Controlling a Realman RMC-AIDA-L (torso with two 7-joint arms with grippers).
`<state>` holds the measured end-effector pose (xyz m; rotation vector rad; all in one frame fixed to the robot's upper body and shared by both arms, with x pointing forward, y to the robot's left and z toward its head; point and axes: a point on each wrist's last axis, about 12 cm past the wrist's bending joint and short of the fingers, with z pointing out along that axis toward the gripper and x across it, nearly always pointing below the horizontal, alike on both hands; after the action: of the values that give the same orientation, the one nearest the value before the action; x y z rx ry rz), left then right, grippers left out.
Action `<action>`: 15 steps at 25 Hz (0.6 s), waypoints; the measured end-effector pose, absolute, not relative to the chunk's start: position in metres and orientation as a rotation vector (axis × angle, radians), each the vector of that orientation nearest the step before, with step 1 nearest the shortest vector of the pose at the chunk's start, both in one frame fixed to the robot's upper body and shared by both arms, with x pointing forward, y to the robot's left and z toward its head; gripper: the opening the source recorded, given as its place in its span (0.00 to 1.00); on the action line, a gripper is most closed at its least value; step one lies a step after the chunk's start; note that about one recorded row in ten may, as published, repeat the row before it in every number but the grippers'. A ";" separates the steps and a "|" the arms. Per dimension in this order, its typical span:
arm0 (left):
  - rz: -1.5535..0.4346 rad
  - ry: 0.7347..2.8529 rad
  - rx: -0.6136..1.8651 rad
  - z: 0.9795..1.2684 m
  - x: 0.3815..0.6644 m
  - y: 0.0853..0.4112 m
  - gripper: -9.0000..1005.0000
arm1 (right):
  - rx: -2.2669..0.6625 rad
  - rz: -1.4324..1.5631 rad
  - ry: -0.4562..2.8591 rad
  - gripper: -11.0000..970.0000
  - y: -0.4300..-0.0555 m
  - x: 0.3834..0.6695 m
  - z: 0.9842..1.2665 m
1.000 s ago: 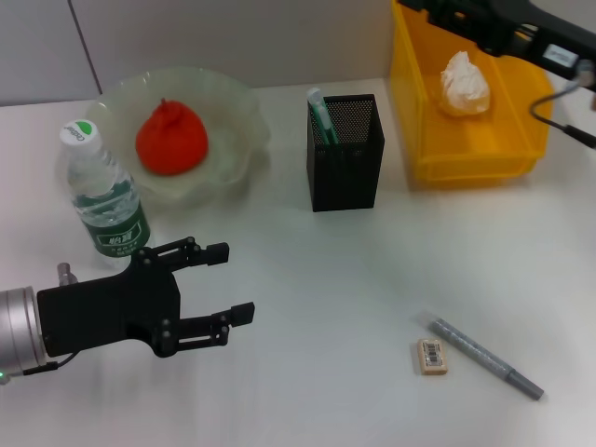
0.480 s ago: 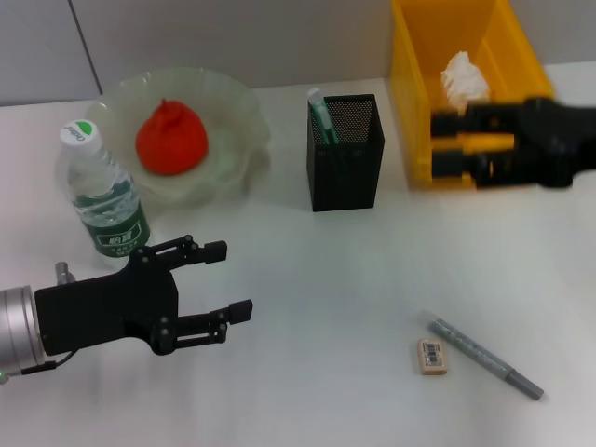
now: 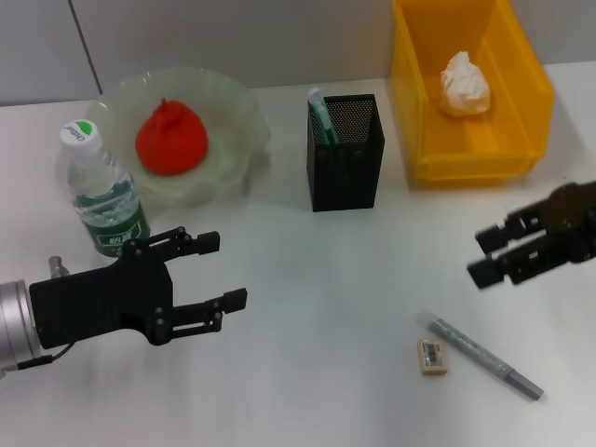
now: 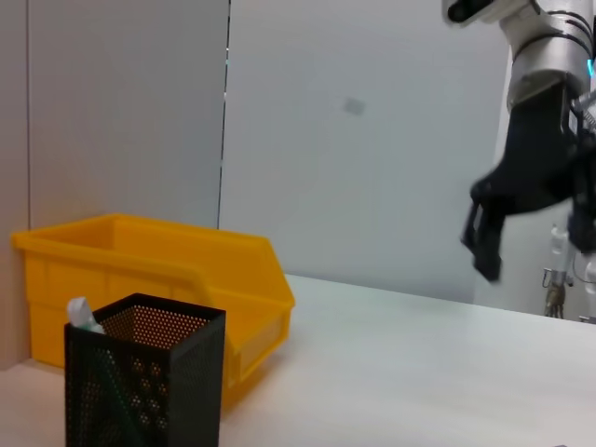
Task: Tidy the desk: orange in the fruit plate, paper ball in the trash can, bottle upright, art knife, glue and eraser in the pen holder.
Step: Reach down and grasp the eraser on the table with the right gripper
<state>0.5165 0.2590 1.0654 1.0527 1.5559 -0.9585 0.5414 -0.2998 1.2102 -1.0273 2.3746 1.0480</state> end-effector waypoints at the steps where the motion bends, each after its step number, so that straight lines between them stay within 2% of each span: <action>1: -0.959 1.556 1.053 1.065 0.517 0.259 0.80 | -1.027 1.048 2.375 0.78 -0.300 0.541 1.210; 5: -0.954 1.555 1.043 1.066 0.517 0.260 0.80 | -1.087 0.933 2.601 0.78 -0.282 0.549 1.206; 15: -0.948 1.552 1.036 1.066 0.518 0.260 0.80 | -1.075 0.661 2.888 0.78 -0.253 0.561 1.196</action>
<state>0.5177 0.2604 1.0663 1.0362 1.5517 -0.9481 0.5612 -0.2532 1.1960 -1.0753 2.8882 0.6615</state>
